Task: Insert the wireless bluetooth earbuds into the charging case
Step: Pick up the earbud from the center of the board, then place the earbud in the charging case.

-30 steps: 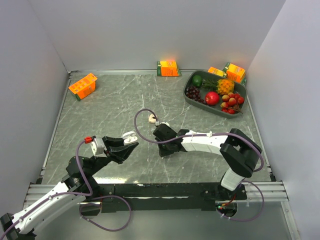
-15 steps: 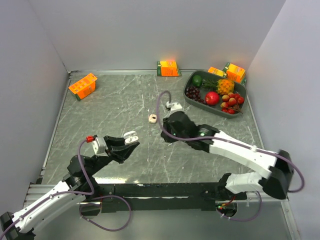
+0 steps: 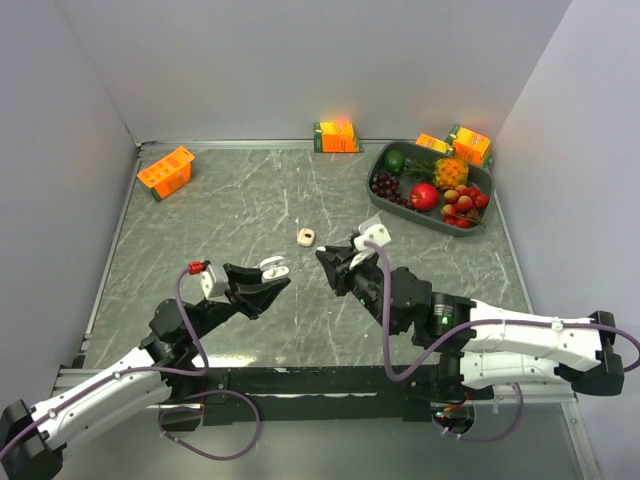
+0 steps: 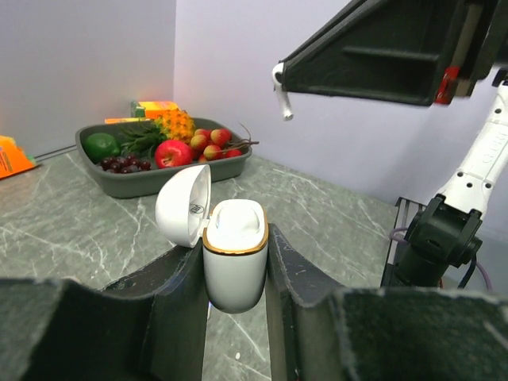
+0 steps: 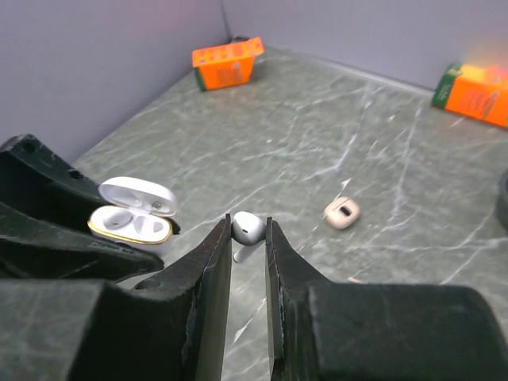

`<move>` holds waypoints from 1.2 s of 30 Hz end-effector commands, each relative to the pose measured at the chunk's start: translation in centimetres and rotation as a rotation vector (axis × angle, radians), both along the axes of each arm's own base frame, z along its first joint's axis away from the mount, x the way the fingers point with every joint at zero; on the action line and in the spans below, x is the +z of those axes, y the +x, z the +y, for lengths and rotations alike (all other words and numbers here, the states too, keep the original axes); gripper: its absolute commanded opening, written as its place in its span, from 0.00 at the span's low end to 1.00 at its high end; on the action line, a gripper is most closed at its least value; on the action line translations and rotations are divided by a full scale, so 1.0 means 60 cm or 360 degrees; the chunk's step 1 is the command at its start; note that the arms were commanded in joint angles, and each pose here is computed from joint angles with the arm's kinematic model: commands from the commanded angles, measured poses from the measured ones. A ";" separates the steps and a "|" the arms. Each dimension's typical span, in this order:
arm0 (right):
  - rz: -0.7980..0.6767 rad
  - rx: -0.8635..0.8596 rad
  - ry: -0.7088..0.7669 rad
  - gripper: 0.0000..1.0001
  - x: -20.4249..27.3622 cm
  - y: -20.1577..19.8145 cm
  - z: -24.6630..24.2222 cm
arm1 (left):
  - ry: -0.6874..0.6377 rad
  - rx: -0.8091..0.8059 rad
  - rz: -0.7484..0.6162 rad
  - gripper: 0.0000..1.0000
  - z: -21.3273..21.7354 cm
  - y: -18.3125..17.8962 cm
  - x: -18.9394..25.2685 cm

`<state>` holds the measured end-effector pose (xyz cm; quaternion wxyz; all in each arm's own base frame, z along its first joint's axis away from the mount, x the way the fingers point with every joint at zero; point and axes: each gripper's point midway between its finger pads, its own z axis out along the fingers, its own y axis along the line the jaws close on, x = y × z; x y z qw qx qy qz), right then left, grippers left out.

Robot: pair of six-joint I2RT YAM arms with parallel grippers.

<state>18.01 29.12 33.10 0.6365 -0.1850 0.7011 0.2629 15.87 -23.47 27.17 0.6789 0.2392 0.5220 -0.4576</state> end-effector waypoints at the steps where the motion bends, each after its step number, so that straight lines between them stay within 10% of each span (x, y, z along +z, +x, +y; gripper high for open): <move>1: -0.0227 -0.0176 0.0133 0.00 0.050 0.007 -0.017 | -0.0175 -0.0059 -0.0163 0.01 0.001 -0.016 0.078; 36: -0.0315 0.0142 0.0220 0.00 0.057 -0.060 0.091 | -0.0171 -0.0194 -0.0151 0.01 -0.016 -0.033 0.067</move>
